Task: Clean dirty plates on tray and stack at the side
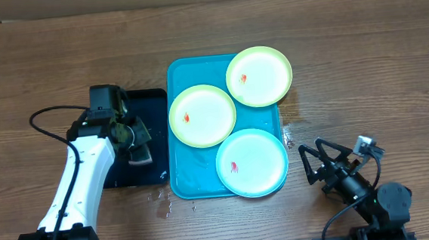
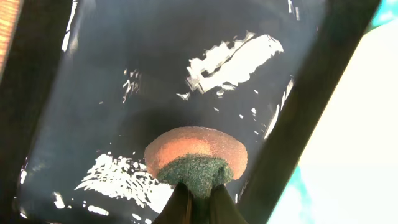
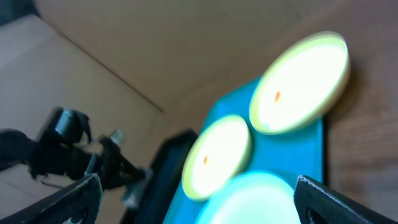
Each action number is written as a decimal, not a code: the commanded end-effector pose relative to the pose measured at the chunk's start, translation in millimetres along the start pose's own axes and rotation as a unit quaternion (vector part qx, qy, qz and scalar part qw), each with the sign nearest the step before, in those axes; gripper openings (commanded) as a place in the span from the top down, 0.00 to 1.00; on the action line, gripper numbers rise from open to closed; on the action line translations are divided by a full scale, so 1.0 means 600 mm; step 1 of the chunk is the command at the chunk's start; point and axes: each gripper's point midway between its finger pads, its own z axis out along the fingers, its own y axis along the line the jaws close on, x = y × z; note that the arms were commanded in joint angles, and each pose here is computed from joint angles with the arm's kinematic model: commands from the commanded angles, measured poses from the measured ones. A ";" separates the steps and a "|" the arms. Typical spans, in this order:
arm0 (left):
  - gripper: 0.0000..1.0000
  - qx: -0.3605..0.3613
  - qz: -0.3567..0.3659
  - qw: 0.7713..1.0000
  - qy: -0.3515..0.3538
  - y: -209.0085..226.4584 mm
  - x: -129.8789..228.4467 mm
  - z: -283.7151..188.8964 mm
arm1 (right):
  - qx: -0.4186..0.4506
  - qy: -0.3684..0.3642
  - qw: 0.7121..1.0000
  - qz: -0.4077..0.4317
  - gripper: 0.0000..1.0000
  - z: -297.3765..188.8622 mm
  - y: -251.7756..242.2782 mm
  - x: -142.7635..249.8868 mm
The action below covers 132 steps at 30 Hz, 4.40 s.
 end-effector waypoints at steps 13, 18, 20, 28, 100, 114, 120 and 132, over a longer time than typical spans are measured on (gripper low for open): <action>0.96 0.138 0.138 0.980 -0.045 -0.152 -0.014 -0.045 | 0.122 0.189 0.965 -0.137 0.11 0.051 0.016 -0.070; 0.96 0.180 0.157 0.968 -0.078 -0.226 -0.015 -0.054 | 0.164 0.249 0.946 -0.129 0.42 0.091 -0.002 -0.067; 0.96 0.182 0.152 0.968 -0.084 -0.247 -0.011 -0.048 | 0.171 0.273 0.937 -0.134 0.51 0.112 -0.006 -0.053; 0.96 0.181 0.100 0.977 -0.061 -0.280 -0.007 0.027 | 0.222 0.309 0.913 -0.145 0.66 0.185 -0.030 0.013; 0.96 0.098 0.056 0.991 -0.073 -0.248 -0.029 0.131 | 0.244 0.384 0.882 -0.123 0.76 0.369 -0.115 0.226; 0.96 0.141 0.075 0.985 -0.066 -0.304 0.002 0.122 | 0.245 0.375 0.887 -0.111 0.96 0.379 -0.106 0.221; 0.96 0.120 0.078 0.989 -0.046 -0.289 0.019 0.129 | 0.249 0.378 0.885 -0.107 0.96 0.376 -0.108 0.222; 0.96 0.031 0.071 0.996 -0.036 -0.223 0.015 0.132 | 0.272 0.371 0.883 -0.092 0.96 0.370 -0.117 0.221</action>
